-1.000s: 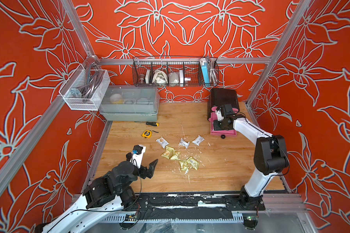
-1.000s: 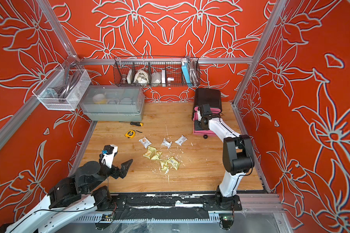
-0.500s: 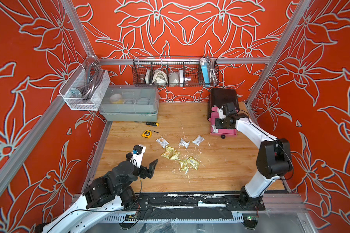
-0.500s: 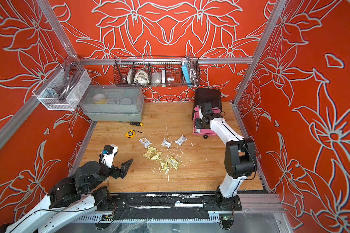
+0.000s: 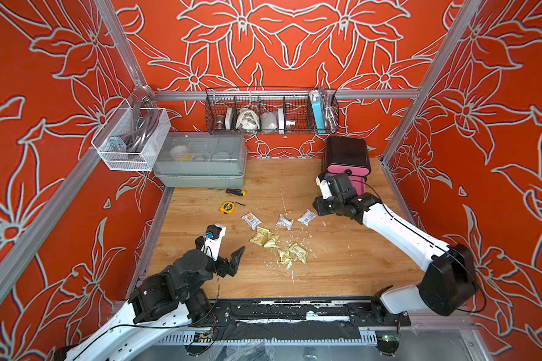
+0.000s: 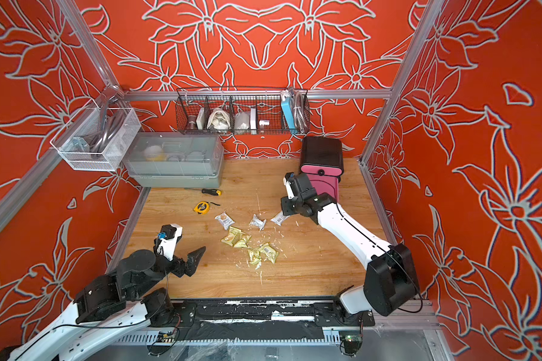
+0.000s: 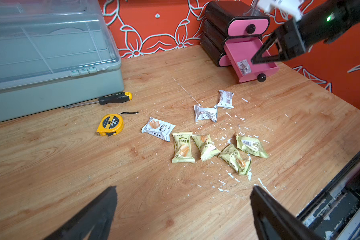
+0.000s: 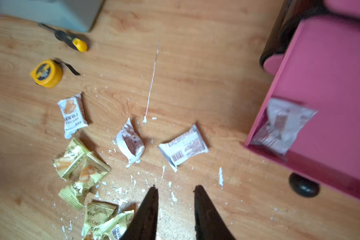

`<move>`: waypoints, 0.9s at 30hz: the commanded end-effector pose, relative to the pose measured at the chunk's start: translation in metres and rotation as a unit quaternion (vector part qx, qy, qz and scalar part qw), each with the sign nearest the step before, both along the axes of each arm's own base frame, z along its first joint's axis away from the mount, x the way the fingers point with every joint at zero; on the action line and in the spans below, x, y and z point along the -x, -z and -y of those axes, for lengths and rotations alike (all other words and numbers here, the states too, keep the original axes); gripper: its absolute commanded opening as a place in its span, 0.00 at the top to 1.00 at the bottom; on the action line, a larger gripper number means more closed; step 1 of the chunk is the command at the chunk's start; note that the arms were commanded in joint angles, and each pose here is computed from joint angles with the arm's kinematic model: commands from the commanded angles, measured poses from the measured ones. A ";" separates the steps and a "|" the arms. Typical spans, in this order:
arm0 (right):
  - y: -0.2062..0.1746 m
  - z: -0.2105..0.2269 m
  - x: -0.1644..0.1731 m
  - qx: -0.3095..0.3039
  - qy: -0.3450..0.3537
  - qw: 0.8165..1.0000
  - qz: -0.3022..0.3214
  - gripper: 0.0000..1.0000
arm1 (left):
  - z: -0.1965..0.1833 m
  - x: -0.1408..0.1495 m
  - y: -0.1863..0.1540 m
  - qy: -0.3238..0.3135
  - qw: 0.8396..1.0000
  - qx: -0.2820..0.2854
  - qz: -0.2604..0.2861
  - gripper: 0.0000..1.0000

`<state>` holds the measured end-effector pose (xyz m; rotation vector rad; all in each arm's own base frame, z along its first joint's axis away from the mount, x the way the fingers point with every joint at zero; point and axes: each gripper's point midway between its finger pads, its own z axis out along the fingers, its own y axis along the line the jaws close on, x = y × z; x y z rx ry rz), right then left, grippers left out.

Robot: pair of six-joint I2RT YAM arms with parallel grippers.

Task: Place the cookies into the drawer by color
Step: Pick up the cookie at the center of the board.

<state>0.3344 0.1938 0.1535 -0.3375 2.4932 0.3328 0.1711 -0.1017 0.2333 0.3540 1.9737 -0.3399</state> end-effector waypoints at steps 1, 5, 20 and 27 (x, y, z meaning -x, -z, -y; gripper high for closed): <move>0.033 -0.004 0.009 -0.033 0.047 0.997 -0.046 0.66 | 0.004 -0.002 -0.008 0.004 1.000 0.003 0.010 0.01; 0.060 -0.002 0.007 -0.040 0.096 0.992 -0.070 0.57 | 0.004 -0.003 -0.006 0.005 1.000 -0.002 0.005 0.01; 0.097 0.003 -0.020 0.010 0.267 0.961 -0.073 0.20 | 0.003 -0.002 -0.007 0.004 1.000 0.001 0.008 0.01; 0.115 0.002 -0.026 0.089 0.282 0.951 -0.088 0.15 | 0.003 -0.002 -0.007 0.004 1.000 0.003 0.008 0.01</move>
